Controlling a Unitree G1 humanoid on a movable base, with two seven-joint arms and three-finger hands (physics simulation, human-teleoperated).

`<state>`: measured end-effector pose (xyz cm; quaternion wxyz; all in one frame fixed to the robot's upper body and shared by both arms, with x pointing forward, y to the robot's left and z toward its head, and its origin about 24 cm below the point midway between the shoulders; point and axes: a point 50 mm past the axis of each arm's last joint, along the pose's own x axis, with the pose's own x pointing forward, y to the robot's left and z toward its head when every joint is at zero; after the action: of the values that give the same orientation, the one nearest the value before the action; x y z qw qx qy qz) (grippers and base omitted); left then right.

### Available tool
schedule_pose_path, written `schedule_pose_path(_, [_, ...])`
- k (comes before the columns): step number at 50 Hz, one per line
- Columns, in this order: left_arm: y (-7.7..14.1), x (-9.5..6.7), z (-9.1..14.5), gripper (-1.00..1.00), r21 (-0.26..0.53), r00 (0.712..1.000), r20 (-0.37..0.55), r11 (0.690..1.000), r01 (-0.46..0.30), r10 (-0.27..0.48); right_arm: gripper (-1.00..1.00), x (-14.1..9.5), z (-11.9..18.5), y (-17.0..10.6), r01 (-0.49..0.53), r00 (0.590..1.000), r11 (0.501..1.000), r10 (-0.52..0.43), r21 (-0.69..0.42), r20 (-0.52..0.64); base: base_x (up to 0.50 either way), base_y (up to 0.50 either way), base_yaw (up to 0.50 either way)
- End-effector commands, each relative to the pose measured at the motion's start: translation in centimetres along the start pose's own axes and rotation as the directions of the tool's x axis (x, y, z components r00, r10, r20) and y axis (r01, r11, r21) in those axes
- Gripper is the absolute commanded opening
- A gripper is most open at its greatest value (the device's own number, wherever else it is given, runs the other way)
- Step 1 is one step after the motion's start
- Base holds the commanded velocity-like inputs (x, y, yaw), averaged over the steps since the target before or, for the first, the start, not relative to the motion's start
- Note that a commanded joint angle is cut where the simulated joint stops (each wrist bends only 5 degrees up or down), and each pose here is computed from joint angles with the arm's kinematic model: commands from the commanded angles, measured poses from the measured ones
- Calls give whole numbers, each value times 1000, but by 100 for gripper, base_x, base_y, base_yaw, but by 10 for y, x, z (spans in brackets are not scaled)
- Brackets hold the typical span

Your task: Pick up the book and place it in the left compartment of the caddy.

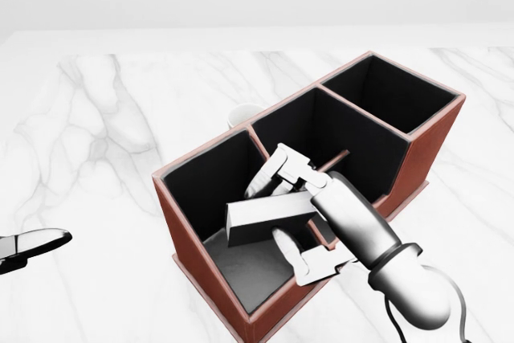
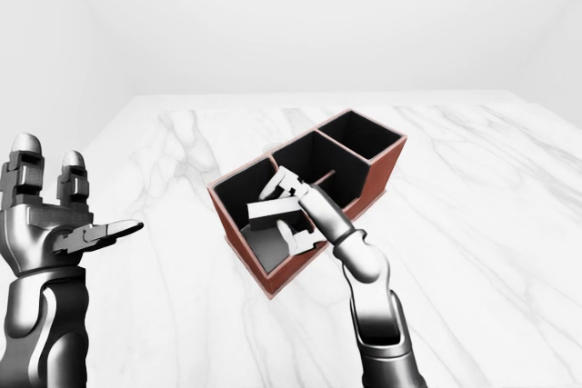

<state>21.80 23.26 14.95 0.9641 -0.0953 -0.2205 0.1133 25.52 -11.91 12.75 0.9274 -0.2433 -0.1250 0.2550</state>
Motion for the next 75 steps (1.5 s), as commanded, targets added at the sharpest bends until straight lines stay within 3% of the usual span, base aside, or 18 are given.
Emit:
schedule_pose_path(1, [0,0,-1,100,0,1000,-3,1000,-1,1,-100,4,-1,-2,40,999,998,-40,41,11,0,0,0])
schedule_pose_path(31, [2,1,-1,100,-2,1000,-2,1000,-7,7,-100,14,-18,5,27,998,998,-24,55,-62,0,0,0])
schedule_pose_path(53, [2,0,-3,100,-1,1000,-11,1000,-6,6,-100,12,-44,21,26,987,991,-4,135,-162,0,0,0])
schedule_pose_path(75, [1,1,-1,100,-3,1000,-5,1000,-4,4,-100,17,-45,27,18,986,990,6,141,-169,0,0,0])
